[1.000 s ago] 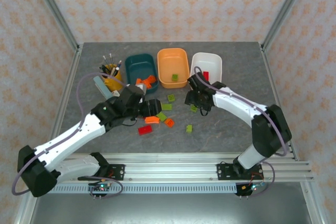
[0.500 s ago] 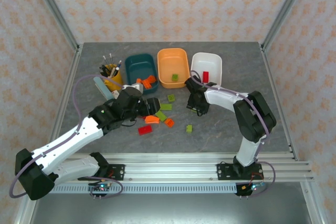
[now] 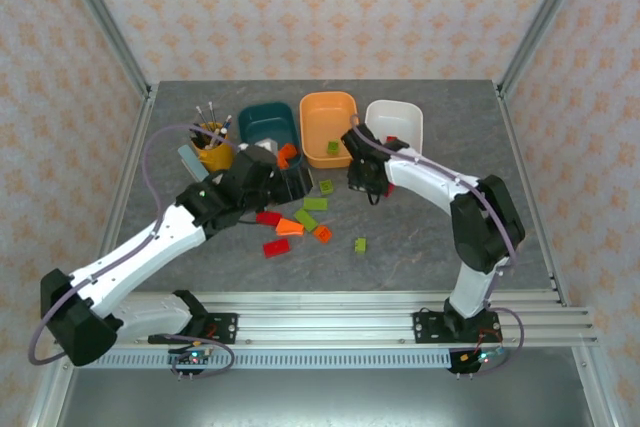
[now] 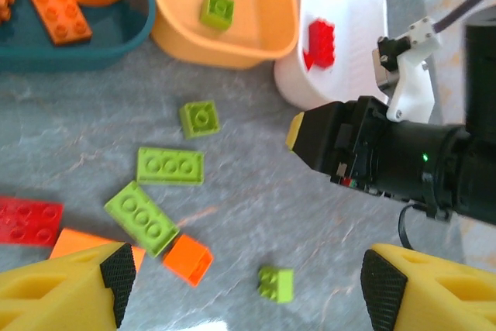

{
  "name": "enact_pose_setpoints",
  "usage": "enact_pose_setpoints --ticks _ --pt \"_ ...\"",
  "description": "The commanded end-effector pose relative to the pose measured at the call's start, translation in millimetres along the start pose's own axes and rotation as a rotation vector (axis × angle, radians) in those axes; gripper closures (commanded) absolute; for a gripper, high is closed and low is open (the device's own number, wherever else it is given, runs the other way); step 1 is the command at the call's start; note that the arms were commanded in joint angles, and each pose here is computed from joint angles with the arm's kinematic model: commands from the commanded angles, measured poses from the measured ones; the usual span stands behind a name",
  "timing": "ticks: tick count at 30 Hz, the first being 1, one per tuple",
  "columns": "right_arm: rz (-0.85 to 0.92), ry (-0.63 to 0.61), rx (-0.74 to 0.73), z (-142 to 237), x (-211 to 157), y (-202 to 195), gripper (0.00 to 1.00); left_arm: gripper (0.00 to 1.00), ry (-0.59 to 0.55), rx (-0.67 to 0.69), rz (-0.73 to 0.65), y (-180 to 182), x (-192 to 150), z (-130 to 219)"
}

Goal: Sort the legos into containers by color

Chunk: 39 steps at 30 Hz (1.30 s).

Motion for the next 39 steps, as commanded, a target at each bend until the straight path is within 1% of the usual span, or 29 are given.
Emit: enact_pose_setpoints --ticks 1,5,8,11,16,19,21,24,28,32,37,39 --pt "0.11 -0.084 0.031 31 37 18 0.78 0.2 -0.019 0.036 0.084 2 24 -5" --pt "0.175 -0.044 0.146 13 63 60 0.77 0.2 -0.03 0.082 0.15 11 54 -19" --pt "0.183 -0.003 0.181 -9 79 78 0.77 0.2 -0.037 0.108 0.169 15 73 -28" --pt "0.14 0.033 0.204 -30 94 85 0.75 0.2 -0.038 0.113 0.202 19 87 -39" --pt "0.072 0.107 0.234 -69 98 92 0.74 0.2 -0.033 0.116 0.212 17 98 -54" --pt "0.056 0.142 0.248 -82 95 97 0.69 0.2 -0.028 0.106 0.215 13 100 -58" --pt "0.047 0.144 0.251 -85 96 98 0.63 0.2 -0.027 0.101 0.214 11 101 -58" --pt "0.039 0.143 0.245 -83 96 97 0.54 0.2 -0.021 0.103 0.205 12 99 -57" --pt "0.036 0.124 0.247 -73 101 97 0.47 0.2 -0.017 0.109 0.201 15 97 -56" --pt "0.039 0.069 0.256 -46 112 97 0.45 0.2 -0.019 0.114 0.201 17 95 -51" --pt "0.046 -0.028 0.284 2 130 98 0.46 0.21 -0.03 0.144 0.198 25 89 -34" --pt "0.058 -0.073 0.296 24 134 98 0.46 0.21 -0.031 0.178 0.205 33 83 -23"
Point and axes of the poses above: each hand's point on the last joint's axis, 136 mm out from that joint toward the fingers, its own z axis back along the fingers, its own y axis along the line the jaws close on, x = y × z, the point moved 2 cm from there along z, back along the fingers, and after that the axes turned 9 degrees about z, right-handed, at the moved point
